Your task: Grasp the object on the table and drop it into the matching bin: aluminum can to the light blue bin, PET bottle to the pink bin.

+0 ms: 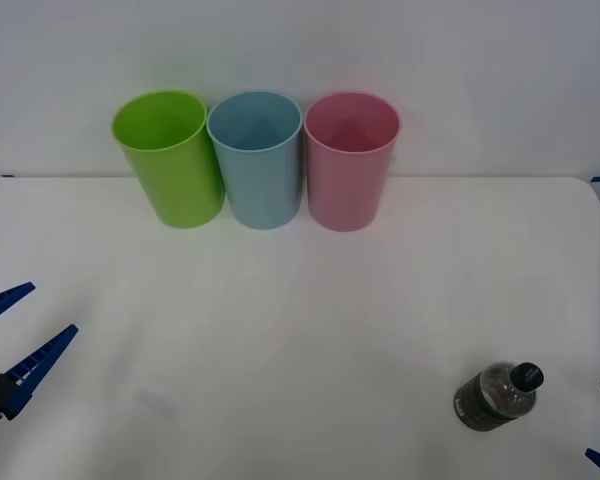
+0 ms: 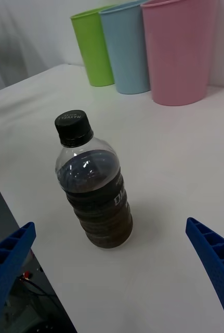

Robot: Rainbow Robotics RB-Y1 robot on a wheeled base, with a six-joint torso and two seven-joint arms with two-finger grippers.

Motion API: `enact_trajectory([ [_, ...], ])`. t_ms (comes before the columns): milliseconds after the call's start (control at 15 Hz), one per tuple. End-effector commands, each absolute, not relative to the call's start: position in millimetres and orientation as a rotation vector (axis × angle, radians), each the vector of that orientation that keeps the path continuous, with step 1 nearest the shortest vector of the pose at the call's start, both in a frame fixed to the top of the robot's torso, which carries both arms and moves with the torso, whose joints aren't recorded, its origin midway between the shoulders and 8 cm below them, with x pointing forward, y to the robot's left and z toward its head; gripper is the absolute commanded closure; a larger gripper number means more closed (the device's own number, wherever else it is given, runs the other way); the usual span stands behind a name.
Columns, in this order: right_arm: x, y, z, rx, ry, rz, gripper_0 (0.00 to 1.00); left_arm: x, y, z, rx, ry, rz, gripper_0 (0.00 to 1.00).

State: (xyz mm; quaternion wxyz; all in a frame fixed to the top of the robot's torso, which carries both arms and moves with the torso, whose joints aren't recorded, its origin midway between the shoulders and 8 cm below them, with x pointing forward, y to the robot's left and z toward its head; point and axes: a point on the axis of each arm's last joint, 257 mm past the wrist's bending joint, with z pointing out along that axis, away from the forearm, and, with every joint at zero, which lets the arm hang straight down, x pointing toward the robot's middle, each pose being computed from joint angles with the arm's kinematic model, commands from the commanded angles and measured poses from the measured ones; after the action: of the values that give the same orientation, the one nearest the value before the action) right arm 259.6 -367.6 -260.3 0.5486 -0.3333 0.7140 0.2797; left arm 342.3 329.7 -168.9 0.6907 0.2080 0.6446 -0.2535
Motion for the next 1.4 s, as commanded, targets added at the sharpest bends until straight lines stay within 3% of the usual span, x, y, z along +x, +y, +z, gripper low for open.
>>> enact_trajectory([
  [67,263.4,-363.5,-269.4,-0.793,1.696,0.643,0.0,342.3,329.7,-168.9,0.465,1.441,-0.567,0.0],
  [667,280.5,-340.4,-303.8,-0.807,1.678,0.595,0.0,342.3,329.7,-168.9,0.465,1.441,-0.567,0.0],
  [1400,287.7,-302.7,-324.5,-0.83,1.648,0.608,0.0,342.3,329.7,-168.9,0.465,1.441,-0.567,0.0],
])
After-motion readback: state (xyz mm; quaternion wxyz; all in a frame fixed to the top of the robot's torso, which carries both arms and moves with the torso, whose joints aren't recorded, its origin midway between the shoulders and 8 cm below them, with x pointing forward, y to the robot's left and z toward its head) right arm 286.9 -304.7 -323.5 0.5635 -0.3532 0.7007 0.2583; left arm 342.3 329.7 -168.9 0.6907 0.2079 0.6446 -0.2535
